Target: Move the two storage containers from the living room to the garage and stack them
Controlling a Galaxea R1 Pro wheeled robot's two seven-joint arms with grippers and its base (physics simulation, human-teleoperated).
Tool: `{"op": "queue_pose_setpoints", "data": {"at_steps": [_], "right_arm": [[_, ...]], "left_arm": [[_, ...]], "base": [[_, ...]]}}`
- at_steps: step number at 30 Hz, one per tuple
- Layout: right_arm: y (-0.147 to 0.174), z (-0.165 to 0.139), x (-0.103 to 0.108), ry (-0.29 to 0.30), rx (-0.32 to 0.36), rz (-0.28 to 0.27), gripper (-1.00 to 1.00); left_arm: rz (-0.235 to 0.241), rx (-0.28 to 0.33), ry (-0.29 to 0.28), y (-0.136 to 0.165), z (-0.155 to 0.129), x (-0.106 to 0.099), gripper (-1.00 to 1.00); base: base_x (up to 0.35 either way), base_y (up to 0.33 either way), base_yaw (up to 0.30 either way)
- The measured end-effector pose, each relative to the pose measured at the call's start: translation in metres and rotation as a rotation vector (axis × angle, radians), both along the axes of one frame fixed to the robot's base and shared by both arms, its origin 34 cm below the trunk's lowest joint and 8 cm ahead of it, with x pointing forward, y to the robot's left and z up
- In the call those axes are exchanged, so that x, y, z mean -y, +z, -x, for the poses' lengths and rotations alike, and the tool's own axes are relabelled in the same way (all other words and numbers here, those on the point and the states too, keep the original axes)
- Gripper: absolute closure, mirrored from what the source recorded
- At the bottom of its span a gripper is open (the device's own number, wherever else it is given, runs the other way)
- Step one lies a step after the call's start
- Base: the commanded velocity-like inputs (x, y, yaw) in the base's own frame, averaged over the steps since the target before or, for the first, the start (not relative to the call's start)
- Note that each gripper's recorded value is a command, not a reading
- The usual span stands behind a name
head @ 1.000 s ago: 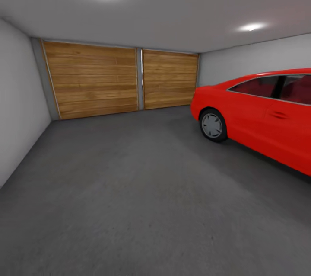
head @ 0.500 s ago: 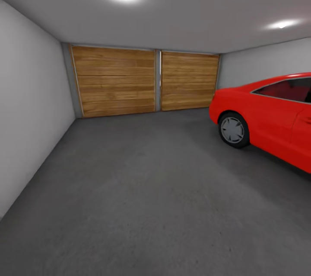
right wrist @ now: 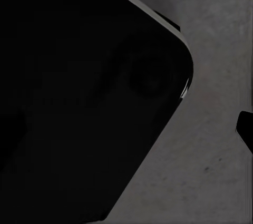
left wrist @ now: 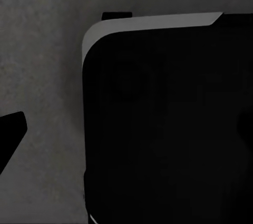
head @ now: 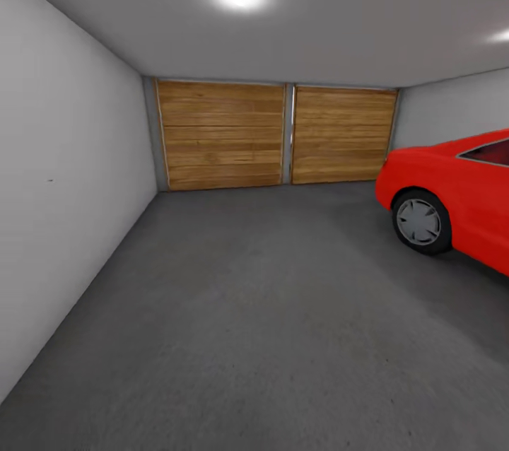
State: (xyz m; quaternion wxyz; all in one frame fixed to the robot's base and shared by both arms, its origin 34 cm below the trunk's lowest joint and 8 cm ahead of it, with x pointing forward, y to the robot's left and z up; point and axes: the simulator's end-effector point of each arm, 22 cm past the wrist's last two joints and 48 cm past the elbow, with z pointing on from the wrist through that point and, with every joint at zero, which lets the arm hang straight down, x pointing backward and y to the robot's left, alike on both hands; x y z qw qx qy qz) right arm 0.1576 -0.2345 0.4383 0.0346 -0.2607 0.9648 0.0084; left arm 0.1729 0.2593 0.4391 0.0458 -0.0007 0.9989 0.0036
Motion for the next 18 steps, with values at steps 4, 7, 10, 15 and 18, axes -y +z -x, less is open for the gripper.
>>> {"op": "queue_pose_setpoints", "data": {"at_steps": [4, 7, 10, 15, 18], "right_arm": [[0.0001, -0.0014, -0.0002, 0.000, 0.003, 0.000, -1.00], [0.0001, -0.0021, -0.0002, 0.000, 0.005, 0.000, -1.00], [0.0002, -0.0029, -0.0003, 0.000, 0.007, -0.001, -1.00], [0.0002, -0.0038, 0.0000, 0.000, 0.010, 0.000, -1.00], [0.0002, -0.0046, 0.0000, 0.000, 0.012, 0.000, -1.00]], "left_arm": [[0.000, 0.003, 0.000, 0.0001, -0.0010, -0.0001, -1.00], [0.000, 0.005, 0.000, 0.0002, -0.0017, 0.0000, -1.00], [0.000, 0.006, 0.000, 0.0002, -0.0025, 0.0002, -1.00], [0.000, 0.010, 0.000, 0.0003, -0.0037, 0.0000, -1.00], [0.000, 0.012, 0.000, 0.0004, -0.0045, -0.0002, -1.00]], "base": [[0.000, 0.000, 0.278], [0.000, 0.000, 0.278], [0.000, 0.000, 0.278], [0.000, 0.000, 0.278], [0.000, 0.000, 0.278]]}}
